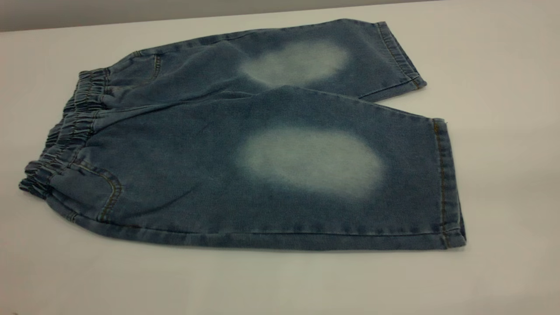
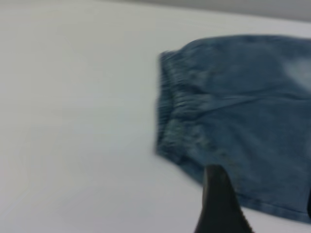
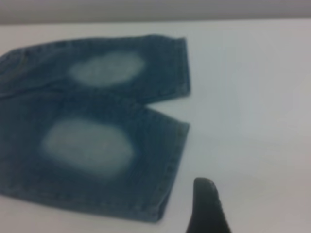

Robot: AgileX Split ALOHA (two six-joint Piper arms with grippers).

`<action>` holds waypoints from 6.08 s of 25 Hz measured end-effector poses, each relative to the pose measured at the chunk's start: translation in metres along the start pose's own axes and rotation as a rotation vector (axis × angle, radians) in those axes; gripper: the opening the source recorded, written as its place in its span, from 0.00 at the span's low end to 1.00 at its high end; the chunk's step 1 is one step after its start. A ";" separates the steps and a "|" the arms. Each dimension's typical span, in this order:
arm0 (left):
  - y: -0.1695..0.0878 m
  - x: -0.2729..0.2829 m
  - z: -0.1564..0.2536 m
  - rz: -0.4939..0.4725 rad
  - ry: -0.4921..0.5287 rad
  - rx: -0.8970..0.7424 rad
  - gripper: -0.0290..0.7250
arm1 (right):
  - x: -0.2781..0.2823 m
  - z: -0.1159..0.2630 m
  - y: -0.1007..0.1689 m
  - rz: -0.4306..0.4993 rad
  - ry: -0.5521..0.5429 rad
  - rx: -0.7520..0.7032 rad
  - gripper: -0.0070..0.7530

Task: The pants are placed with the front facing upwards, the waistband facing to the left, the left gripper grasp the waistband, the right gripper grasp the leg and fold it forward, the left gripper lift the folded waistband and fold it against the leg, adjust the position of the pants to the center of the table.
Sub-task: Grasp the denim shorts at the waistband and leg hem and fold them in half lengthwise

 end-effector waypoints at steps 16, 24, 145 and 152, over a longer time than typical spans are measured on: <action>0.012 -0.146 -0.032 -0.058 0.444 -0.117 0.48 | -0.114 -0.031 0.019 -0.147 0.307 -0.160 0.53; 0.040 -0.190 -0.041 -0.075 0.558 0.088 0.48 | -0.151 -0.022 0.009 -0.084 0.424 -0.210 0.53; 0.035 -0.336 0.113 0.549 1.158 0.676 0.62 | -0.202 -0.017 0.005 -0.128 0.435 -0.202 0.53; 0.034 -0.338 0.116 0.545 1.153 0.693 0.61 | -0.202 -0.016 0.005 -0.130 0.439 -0.201 0.53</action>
Point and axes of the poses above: a point on each arm's last joint axis where the gripper is mounted, x pointing back along that axis away from the gripper, y along the wrist's bending axis when the last joint is at zero, z = x × y, the point moved 3 cm from there along -x, pointing out along that axis toward the gripper, and after that the axes turned 12 degrees about -x, right-handed, at the moved point
